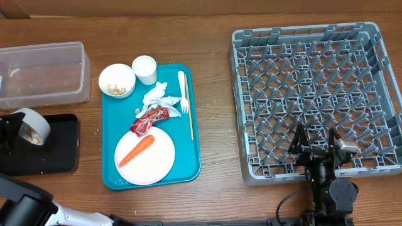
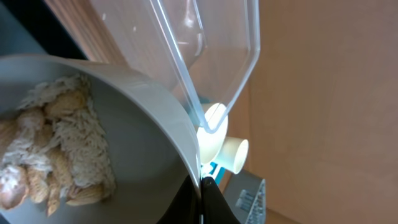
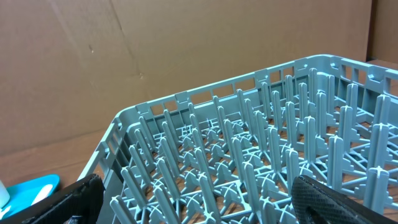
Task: Sort waste into correct bins and load items into the dishwasher rack
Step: 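Tilt the bowl with the left gripper to dump rice onto the black tray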
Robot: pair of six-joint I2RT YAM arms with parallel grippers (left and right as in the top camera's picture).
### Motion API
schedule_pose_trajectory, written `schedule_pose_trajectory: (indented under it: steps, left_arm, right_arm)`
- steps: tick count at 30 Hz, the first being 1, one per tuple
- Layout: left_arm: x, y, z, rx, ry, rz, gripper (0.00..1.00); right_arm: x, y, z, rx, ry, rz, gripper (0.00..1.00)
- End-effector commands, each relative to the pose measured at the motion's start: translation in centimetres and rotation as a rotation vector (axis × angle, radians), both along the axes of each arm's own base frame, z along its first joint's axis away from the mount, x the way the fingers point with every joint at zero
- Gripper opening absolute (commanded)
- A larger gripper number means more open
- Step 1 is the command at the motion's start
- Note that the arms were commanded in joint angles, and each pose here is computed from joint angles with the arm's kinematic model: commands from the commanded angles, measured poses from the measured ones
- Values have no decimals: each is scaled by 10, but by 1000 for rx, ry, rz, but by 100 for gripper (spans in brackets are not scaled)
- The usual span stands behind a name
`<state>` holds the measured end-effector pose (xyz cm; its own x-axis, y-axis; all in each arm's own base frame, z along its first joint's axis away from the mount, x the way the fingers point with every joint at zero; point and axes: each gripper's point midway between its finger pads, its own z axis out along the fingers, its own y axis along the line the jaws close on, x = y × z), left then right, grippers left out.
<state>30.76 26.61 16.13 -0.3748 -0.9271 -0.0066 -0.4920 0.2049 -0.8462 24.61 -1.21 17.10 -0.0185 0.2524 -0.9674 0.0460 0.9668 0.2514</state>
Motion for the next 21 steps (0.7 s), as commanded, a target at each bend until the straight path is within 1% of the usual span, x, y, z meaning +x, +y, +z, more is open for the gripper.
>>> schedule_pose_trajectory:
  steps: [1, 6, 8, 14, 18, 21]
  left_arm:
    - [-2, -6, 4, -52, -98, -5, 4]
    - [-10, -4, 1, -98, -148, 21, 4]
    - [-13, 0, 2, -97, -174, 33, 4]
    - [-24, 13, 0, -93, -178, 75, 4]
    - [-20, 8, 15, -84, -284, 35, 4]
    - [-19, 8, 19, -88, -311, 30, 4]
  right_arm:
    - [0, 0, -1, -2, -5, -5, 100]
    - [0, 0, -1, -2, -5, -5, 100]
    - [0, 0, -1, -2, -5, -5, 100]
    - [0, 0, -1, -2, -5, -5, 100]
    - [0, 0, -1, -2, -5, -5, 100]
    - [0, 0, -1, -2, -5, -5, 100]
